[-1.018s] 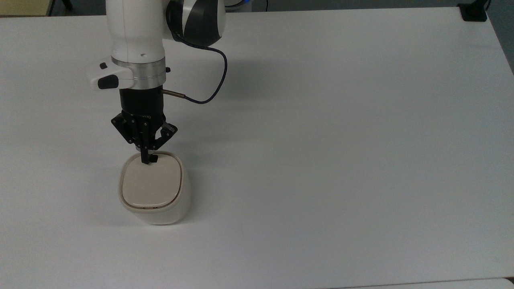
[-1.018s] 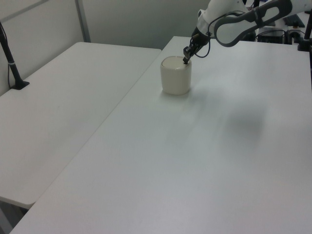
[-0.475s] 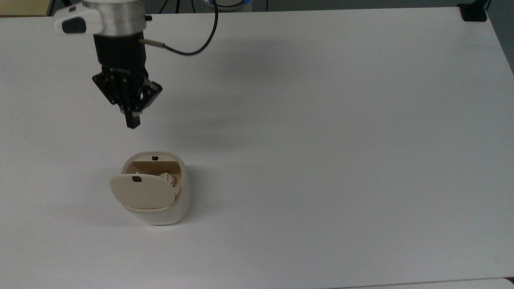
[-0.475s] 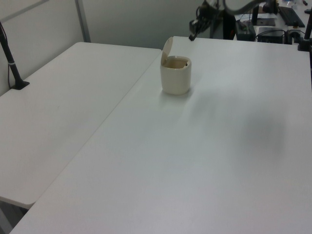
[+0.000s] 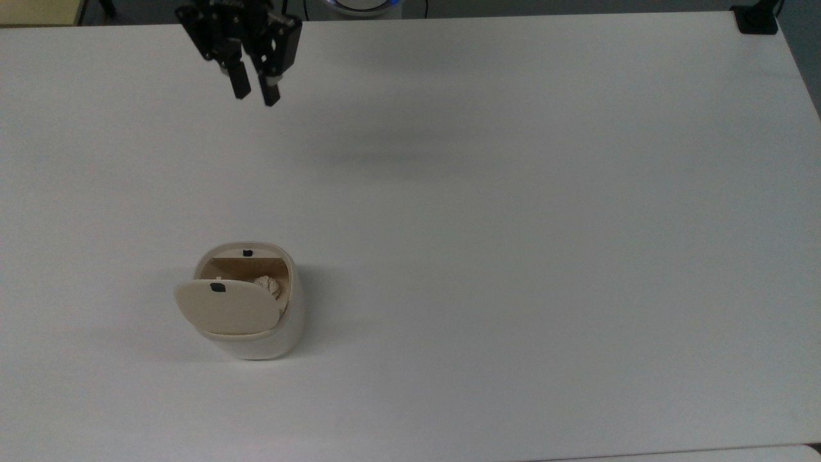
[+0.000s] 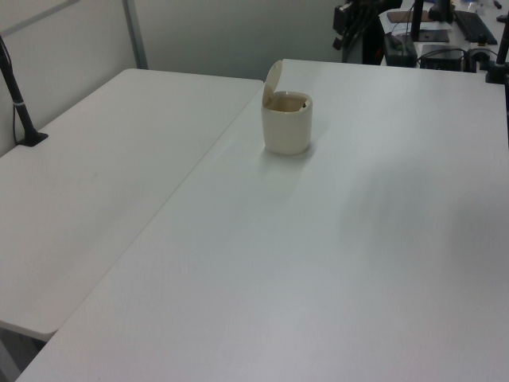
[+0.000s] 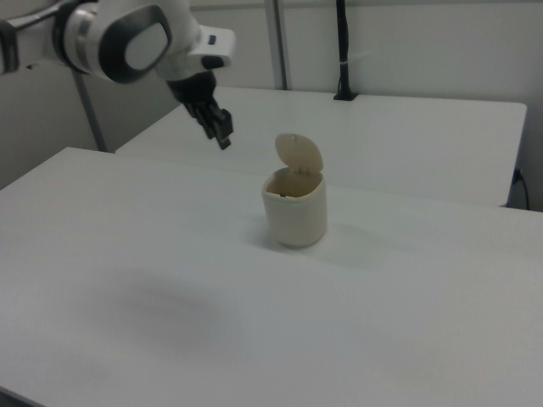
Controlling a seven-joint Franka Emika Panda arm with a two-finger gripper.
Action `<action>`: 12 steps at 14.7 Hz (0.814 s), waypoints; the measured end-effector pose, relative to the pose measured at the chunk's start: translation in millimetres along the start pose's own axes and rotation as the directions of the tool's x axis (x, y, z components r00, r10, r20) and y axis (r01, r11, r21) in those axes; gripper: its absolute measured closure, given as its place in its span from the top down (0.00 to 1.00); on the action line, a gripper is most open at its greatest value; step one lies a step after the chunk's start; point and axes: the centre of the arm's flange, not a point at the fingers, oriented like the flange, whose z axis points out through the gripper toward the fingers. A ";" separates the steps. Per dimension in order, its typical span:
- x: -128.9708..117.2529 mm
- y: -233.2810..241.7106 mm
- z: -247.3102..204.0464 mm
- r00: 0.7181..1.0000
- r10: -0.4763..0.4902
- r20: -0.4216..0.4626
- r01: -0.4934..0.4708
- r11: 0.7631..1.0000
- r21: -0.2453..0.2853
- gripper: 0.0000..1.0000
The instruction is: Open the trash bin
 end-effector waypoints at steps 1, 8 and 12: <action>-9.7 -4.9 -10.1 0.999 -0.003 0.036 0.003 1.000 -0.003 0.50; -71.2 -46.8 -32.8 0.960 -0.135 0.244 0.157 0.985 -0.073 1.00; -78.2 -56.5 -17.9 0.913 -0.302 0.274 0.342 0.933 -0.111 1.00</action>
